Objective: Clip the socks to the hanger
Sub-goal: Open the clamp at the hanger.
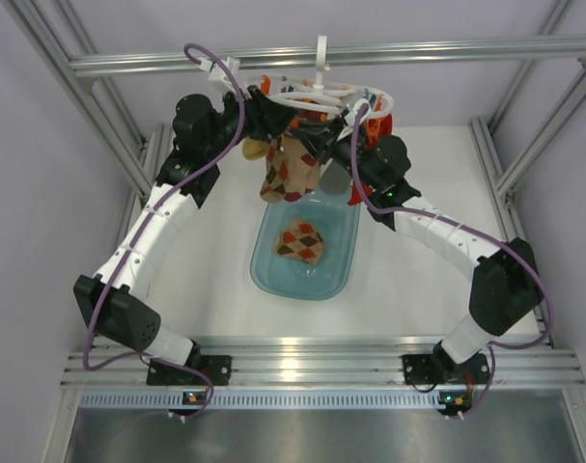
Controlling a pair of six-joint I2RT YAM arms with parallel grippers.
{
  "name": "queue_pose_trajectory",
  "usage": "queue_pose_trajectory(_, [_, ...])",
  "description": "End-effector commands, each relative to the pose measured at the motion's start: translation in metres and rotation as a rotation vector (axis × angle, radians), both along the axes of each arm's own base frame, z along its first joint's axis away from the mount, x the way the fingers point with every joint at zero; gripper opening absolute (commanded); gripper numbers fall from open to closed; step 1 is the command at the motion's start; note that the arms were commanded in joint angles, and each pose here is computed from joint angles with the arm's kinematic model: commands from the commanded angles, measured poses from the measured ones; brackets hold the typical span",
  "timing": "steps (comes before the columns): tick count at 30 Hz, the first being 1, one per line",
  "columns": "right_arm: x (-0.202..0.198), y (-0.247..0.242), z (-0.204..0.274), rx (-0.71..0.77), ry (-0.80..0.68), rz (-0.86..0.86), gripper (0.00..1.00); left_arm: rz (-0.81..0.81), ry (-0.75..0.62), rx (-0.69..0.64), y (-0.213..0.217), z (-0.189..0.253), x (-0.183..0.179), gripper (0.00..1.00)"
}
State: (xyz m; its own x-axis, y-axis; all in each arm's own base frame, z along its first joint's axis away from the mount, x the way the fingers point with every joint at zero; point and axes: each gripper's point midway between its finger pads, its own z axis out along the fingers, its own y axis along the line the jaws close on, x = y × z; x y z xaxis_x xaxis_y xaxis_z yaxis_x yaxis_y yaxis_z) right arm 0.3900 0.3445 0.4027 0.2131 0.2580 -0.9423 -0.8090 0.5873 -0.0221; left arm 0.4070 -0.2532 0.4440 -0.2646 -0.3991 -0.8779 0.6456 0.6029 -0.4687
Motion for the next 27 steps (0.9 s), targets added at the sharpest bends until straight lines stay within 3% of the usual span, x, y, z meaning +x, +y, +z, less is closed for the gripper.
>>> queue_pose_trajectory(1, [-0.038, 0.002, 0.046, 0.04, -0.107, 0.114, 0.0, 0.037, -0.057, -0.019, 0.003, 0.022, 0.007, 0.56])
queue_pose_trajectory(11, [-0.042, 0.004, 0.044, 0.032, -0.113, 0.139, 0.0, 0.059, -0.038, -0.022, 0.003, 0.018, 0.016, 0.45])
queue_pose_trajectory(15, [-0.044, 0.004, 0.042, 0.026, -0.113, 0.145, 0.0, 0.064, -0.032, -0.042, 0.004, 0.02, 0.017, 0.36])
queue_pose_trajectory(22, [-0.041, 0.003, 0.036, 0.017, -0.105, 0.137, 0.0, 0.066, -0.032, -0.095, 0.006, 0.028, 0.013, 0.37])
queue_pose_trajectory(23, [-0.041, 0.003, 0.036, 0.016, -0.106, 0.135, 0.0, 0.066, -0.029, -0.1, 0.006, 0.028, 0.013, 0.35])
queue_pose_trajectory(25, [-0.041, 0.004, 0.034, 0.011, -0.103, 0.139, 0.0, 0.064, -0.03, -0.111, 0.006, 0.03, 0.012, 0.19])
queue_pose_trajectory(27, [-0.04, 0.004, 0.032, -0.002, -0.096, 0.139, 0.07, 0.059, -0.02, -0.121, 0.005, 0.029, 0.012, 0.05])
